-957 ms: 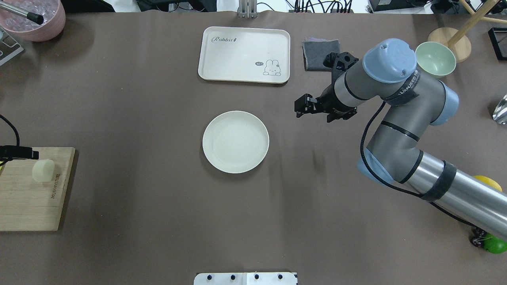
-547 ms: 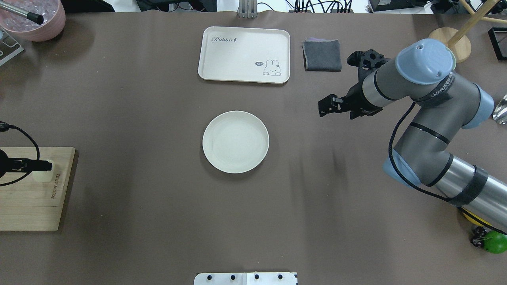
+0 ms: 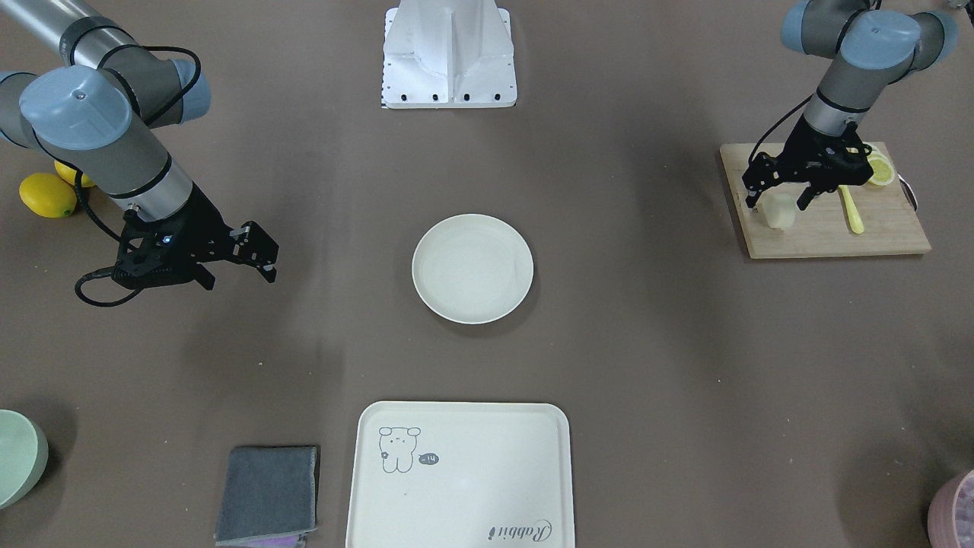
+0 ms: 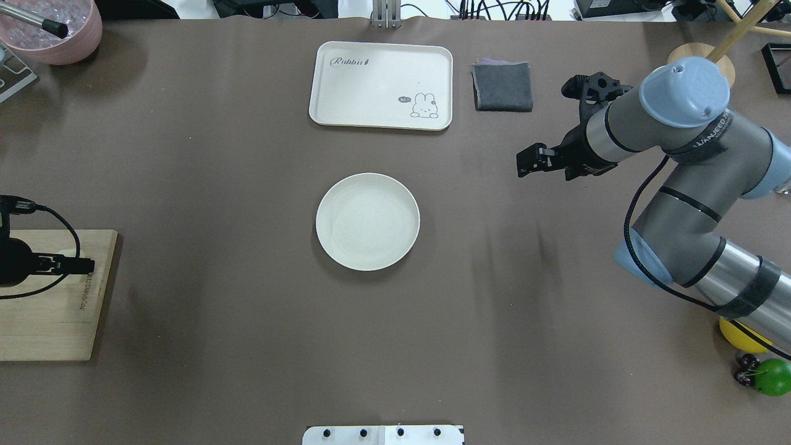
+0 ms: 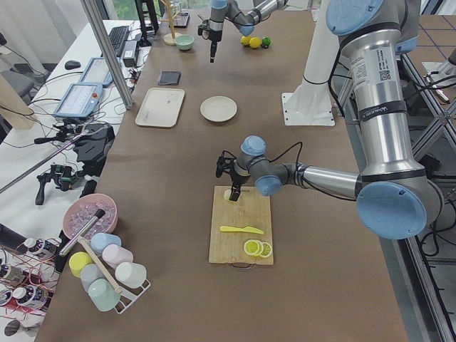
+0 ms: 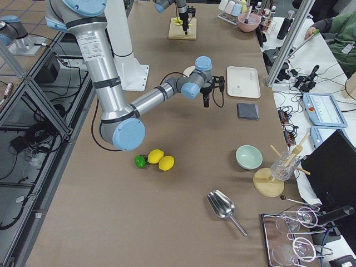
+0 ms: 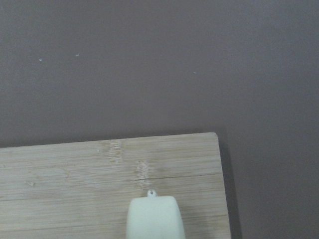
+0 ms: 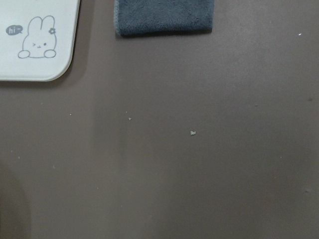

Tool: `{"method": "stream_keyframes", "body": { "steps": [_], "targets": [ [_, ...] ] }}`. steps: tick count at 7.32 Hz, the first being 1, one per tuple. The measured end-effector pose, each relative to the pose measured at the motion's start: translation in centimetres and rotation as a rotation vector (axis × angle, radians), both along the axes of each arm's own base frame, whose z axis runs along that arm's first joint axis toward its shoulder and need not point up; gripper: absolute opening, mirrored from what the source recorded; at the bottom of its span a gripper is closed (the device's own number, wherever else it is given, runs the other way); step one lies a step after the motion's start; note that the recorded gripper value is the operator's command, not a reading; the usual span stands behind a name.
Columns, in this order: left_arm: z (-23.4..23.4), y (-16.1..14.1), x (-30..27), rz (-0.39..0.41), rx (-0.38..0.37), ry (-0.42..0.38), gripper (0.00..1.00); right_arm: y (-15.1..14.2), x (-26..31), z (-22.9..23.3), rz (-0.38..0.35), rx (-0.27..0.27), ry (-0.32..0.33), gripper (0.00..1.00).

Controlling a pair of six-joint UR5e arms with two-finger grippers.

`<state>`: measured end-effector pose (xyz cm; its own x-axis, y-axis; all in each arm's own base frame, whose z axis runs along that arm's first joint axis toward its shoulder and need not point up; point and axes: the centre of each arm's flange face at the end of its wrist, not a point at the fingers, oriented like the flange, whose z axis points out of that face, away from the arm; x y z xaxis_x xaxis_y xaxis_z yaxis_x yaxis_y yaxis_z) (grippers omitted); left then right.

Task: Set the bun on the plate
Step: 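Release the plate and withdraw the right gripper while the left gripper reaches for the bun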

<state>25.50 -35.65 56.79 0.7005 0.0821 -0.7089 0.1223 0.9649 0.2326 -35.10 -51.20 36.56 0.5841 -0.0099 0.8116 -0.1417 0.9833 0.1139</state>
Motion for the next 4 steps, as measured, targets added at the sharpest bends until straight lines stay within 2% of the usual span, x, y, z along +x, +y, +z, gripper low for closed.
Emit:
{"method": "stream_keyframes", "body": {
  "steps": [2, 3, 4],
  "targets": [
    [0.16, 0.07, 0.07, 0.006, 0.003, -0.004, 0.81, -0.15, 0.44, 0.32, 0.004, 0.000, 0.005, 1.00],
    [0.33, 0.15, -0.06, 0.016, 0.011, -0.011, 0.71, -0.18, 0.54, 0.35, 0.007, 0.001, 0.006, 1.00],
    [0.54, 0.22, -0.31, 0.027, 0.023, -0.019, 0.54, -0.19, 0.67, 0.60, 0.009, -0.001, 0.009, 1.00]
  ]
}}
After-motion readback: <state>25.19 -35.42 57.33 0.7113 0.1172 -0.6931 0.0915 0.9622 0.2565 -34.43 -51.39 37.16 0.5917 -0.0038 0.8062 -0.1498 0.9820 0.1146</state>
